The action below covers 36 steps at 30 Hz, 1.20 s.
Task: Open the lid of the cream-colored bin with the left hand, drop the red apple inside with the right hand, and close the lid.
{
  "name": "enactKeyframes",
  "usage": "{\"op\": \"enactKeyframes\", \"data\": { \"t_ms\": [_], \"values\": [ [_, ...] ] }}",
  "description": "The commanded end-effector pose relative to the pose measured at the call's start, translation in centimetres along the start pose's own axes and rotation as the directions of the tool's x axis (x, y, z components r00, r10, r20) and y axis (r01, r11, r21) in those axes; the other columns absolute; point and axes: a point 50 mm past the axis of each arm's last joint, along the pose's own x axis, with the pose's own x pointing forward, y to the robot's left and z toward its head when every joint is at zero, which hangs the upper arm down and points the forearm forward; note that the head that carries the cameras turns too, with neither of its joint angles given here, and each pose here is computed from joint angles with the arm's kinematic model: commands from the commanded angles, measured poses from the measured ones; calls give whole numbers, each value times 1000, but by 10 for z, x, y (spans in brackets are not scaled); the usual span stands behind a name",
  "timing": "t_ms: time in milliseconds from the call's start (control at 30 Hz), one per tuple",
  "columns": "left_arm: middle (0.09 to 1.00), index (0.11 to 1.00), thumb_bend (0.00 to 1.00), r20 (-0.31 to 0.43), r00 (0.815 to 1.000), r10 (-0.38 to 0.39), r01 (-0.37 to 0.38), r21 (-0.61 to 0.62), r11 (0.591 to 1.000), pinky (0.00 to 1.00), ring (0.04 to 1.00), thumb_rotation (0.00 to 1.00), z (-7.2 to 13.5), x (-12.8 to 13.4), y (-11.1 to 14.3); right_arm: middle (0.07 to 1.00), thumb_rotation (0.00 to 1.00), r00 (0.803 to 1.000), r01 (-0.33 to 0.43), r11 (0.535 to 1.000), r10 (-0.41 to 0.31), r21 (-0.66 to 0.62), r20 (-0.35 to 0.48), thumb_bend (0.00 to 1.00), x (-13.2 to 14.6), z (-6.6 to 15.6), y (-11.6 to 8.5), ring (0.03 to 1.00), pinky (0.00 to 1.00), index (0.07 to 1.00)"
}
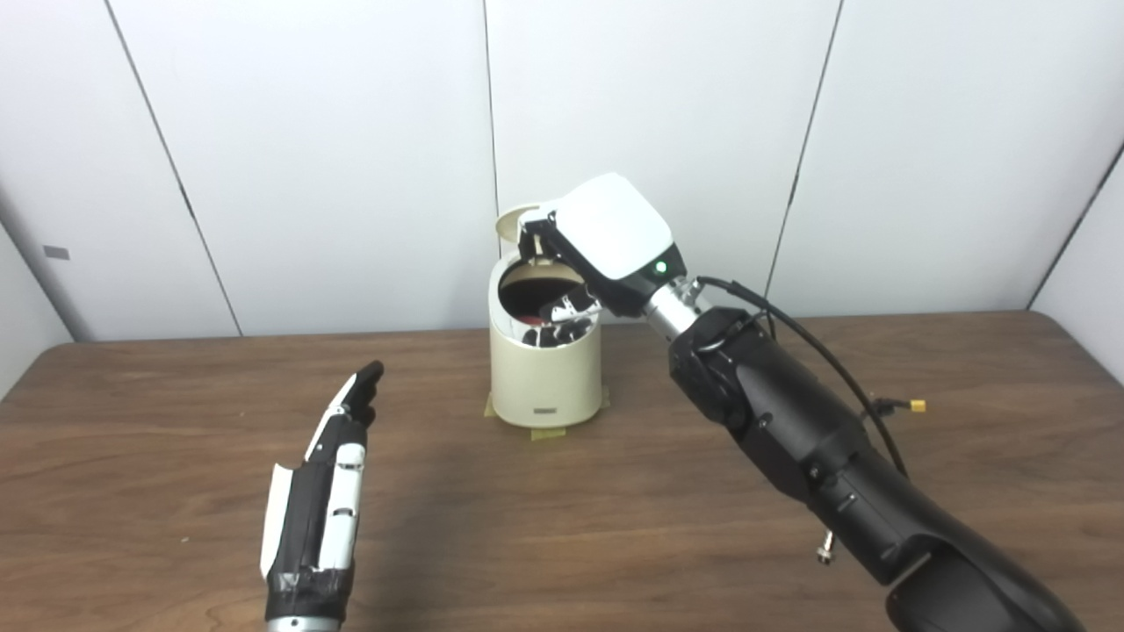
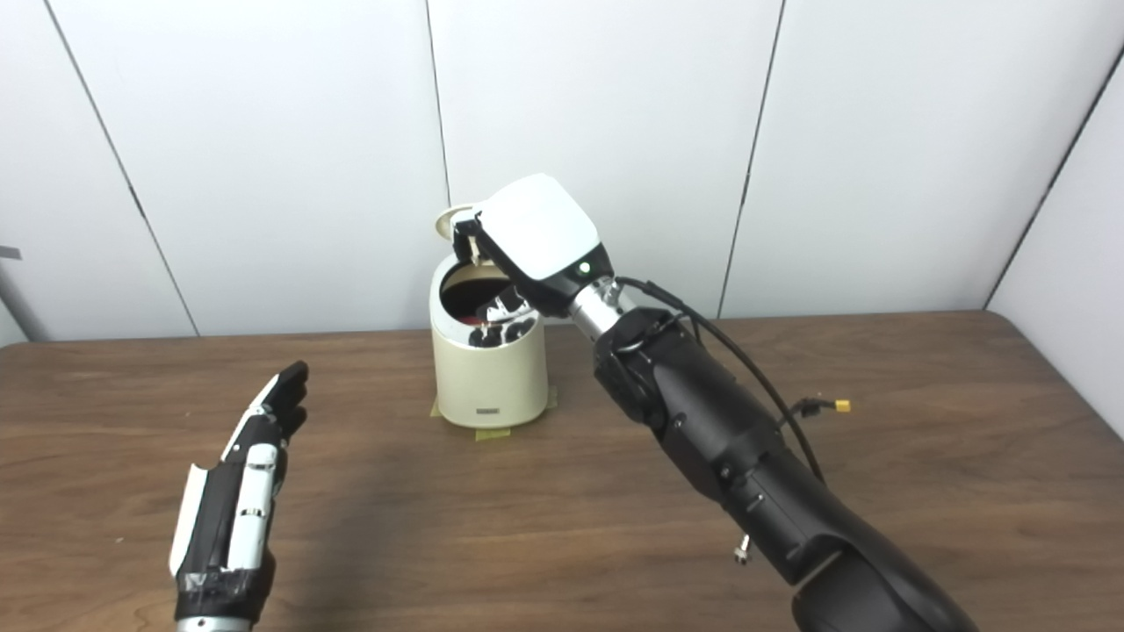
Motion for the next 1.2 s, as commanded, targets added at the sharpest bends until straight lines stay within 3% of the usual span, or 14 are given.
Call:
{"op": "enactKeyframes", "data": {
  "t_ms": [0,100,233,267,367,467,633,700,800,900,1033,1167],
  "values": [
    [945,901,210,52,999,13,-12,-14,1000,952,961,910,8,2,3,342,153,987,158,987,-157,28,-35,517,13,-4,-31,256,173,471],
    [934,892,214,66,998,18,-17,-22,1000,932,947,865,11,9,6,348,147,973,204,959,-177,194,-146,508,-7,1,-39,252,168,472],
    [917,876,243,111,994,0,1,-7,1000,934,938,883,16,30,11,518,154,961,231,862,-128,452,-246,491,-45,6,-48,373,269,488],
    [901,859,239,123,992,0,0,2,1000,891,919,883,19,35,12,580,158,957,242,827,-118,507,-264,489,-55,7,-49,455,338,491],
    [898,857,248,143,990,-10,5,37,999,882,913,875,27,49,14,742,590,952,253,748,-78,614,-297,403,-82,9,-49,688,558,718],
    [911,873,287,163,986,-33,19,84,996,937,929,901,32,63,16,850,812,942,279,661,-49,696,-332,443,-107,12,-47,809,690,842],
    [890,862,291,223,974,-51,13,169,985,896,901,916,48,100,16,918,870,909,385,403,-10,830,-417,473,-157,16,-36,886,795,924],
    [882,856,306,232,971,-63,18,189,982,885,897,897,57,116,15,923,943,893,416,352,14,839,-449,445,-175,19,-33,898,830,942],
    [882,860,317,234,968,-87,30,233,972,875,901,886,72,139,11,930,994,877,436,341,43,832,-478,402,-197,23,-26,914,859,951],
    [892,878,330,236,965,-112,31,321,946,889,919,953,86,156,8,945,1000,869,442,348,61,827,-490,284,-213,25,-18,937,891,970],
    [894,872,447,242,960,-143,7,488,873,870,915,953,105,177,-4,975,1000,859,441,327,118,836,-499,113,-233,31,-14,963,926,985],
    [917,886,528,218,955,-200,22,622,783,920,950,961,124,192,-22,987,1000,850,436,315,161,843,-501,30,-248,37,-11,983,969,980]
  ]
}}
